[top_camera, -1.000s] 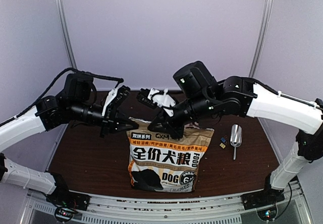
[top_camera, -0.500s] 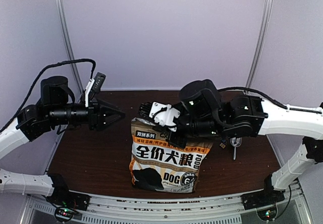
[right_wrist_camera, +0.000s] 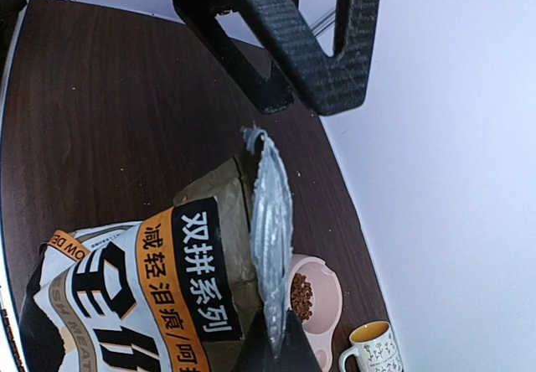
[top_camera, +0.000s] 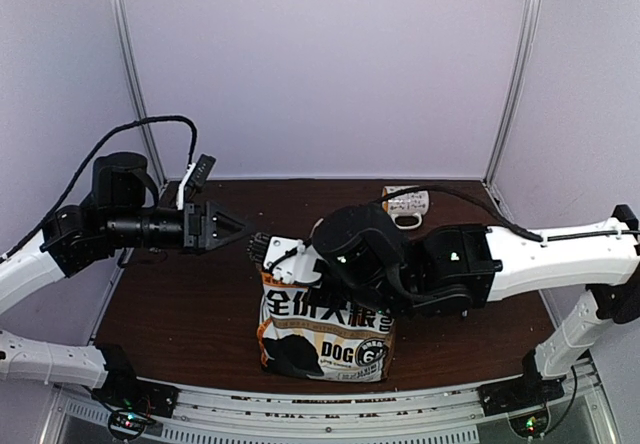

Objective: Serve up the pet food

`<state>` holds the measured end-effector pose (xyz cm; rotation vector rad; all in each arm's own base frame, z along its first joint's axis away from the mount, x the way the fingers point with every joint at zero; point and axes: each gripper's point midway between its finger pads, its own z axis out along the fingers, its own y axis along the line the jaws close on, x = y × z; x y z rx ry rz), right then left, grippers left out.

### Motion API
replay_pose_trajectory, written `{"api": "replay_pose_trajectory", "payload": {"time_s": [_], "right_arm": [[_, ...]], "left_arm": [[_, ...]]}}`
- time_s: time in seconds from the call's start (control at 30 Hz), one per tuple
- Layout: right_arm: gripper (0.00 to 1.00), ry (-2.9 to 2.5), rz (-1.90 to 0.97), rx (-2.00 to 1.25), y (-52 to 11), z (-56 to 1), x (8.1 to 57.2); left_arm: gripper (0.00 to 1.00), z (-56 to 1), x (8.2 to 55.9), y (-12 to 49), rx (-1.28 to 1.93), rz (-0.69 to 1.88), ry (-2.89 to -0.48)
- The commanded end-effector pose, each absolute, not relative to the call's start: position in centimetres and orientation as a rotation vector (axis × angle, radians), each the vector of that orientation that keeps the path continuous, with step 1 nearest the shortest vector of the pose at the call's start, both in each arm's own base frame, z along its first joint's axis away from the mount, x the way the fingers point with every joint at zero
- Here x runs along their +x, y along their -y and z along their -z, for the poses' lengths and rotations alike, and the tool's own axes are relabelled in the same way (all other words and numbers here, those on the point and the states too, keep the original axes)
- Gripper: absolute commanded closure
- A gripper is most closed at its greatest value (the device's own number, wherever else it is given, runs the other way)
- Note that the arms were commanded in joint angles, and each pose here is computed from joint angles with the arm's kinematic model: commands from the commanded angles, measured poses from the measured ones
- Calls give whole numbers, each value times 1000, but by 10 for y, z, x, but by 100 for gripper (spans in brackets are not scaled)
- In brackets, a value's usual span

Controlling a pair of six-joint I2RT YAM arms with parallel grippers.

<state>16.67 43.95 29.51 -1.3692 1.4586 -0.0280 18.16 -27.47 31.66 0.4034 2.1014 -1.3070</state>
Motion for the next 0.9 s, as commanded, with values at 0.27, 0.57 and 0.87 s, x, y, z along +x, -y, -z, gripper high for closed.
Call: {"api": "replay_pose_trajectory", "payload": {"time_s": [0.27, 0.57, 0.87], "right_arm": [[100, -1412, 218, -1324, -448, -290, 171], [100, -1500, -42, -1325, -440, -308, 166], [57, -1641, -379, -1528, -449, -314, 150]], "left_arm": [[27, -294, 169, 290, 396, 1453, -2251], [6, -305, 195, 220, 392, 930, -1986], [2, -341, 183, 219, 576, 890, -1782]]}}
